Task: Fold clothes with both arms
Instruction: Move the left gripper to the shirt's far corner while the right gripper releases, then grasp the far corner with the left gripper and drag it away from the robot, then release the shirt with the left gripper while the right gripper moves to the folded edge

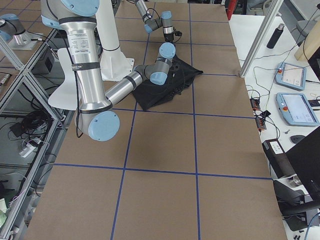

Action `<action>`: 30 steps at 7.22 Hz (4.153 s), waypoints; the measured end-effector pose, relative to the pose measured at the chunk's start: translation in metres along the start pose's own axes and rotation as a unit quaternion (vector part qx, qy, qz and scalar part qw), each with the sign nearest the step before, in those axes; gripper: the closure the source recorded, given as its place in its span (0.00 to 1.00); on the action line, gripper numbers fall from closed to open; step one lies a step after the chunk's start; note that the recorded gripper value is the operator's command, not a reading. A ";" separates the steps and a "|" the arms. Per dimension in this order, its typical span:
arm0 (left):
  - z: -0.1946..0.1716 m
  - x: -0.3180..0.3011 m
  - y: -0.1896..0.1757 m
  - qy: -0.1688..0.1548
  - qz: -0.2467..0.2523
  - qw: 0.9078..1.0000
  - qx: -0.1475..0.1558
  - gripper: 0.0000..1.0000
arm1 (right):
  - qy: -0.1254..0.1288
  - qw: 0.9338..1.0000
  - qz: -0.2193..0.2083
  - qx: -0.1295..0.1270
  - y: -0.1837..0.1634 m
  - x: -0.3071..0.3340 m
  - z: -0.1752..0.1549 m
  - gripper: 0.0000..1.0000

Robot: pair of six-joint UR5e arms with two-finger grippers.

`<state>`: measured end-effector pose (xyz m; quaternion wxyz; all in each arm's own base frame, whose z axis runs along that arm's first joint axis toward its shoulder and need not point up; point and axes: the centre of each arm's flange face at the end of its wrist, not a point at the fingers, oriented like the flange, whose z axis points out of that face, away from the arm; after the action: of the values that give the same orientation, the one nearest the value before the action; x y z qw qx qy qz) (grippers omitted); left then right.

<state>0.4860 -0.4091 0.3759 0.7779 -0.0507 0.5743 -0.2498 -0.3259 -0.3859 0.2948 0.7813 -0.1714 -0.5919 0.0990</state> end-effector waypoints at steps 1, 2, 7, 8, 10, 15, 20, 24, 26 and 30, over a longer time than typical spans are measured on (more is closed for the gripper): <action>-0.001 0.001 -0.001 0.001 0.002 1.000 0.001 1.00 | 0.000 1.000 0.000 -0.001 0.000 0.000 0.000 0.00; -0.005 0.002 -0.006 0.003 0.003 1.000 0.003 1.00 | 0.000 1.000 0.000 -0.001 0.000 0.000 0.000 0.00; -0.035 0.038 -0.088 -0.018 0.020 0.997 0.074 1.00 | 0.001 1.000 0.001 0.001 -0.001 0.000 0.001 0.00; -0.031 0.056 -0.110 -0.023 0.019 0.995 0.091 1.00 | 0.002 1.000 0.002 0.003 -0.002 0.001 0.003 0.00; 0.004 0.111 -0.147 -0.031 0.010 0.992 0.123 1.00 | 0.003 1.000 0.005 0.006 -0.005 0.002 0.004 0.00; 0.037 0.186 -0.195 -0.021 0.005 0.981 0.195 1.00 | 0.003 1.000 0.007 0.019 -0.010 0.004 0.003 0.00; 0.035 0.188 -0.210 -0.025 0.033 0.976 0.212 0.00 | 0.004 1.000 0.003 0.026 -0.013 0.005 0.005 0.00; -0.001 0.185 -0.208 -0.040 0.098 0.973 0.205 0.00 | 0.008 0.993 -0.078 0.093 -0.013 -0.005 0.020 0.00; -0.033 0.150 -0.194 -0.058 0.131 0.970 0.198 0.00 | 0.050 0.981 -0.145 0.117 -0.013 -0.003 0.037 0.00; -0.093 0.067 -0.164 -0.069 0.162 0.969 0.171 0.00 | 0.153 0.949 -0.247 0.124 0.024 -0.030 0.100 0.00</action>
<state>0.3607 -0.5623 0.3462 0.8429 0.1603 0.4685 -0.2107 -0.4292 -0.3593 0.2831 0.8777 0.0655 -0.4719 -0.0518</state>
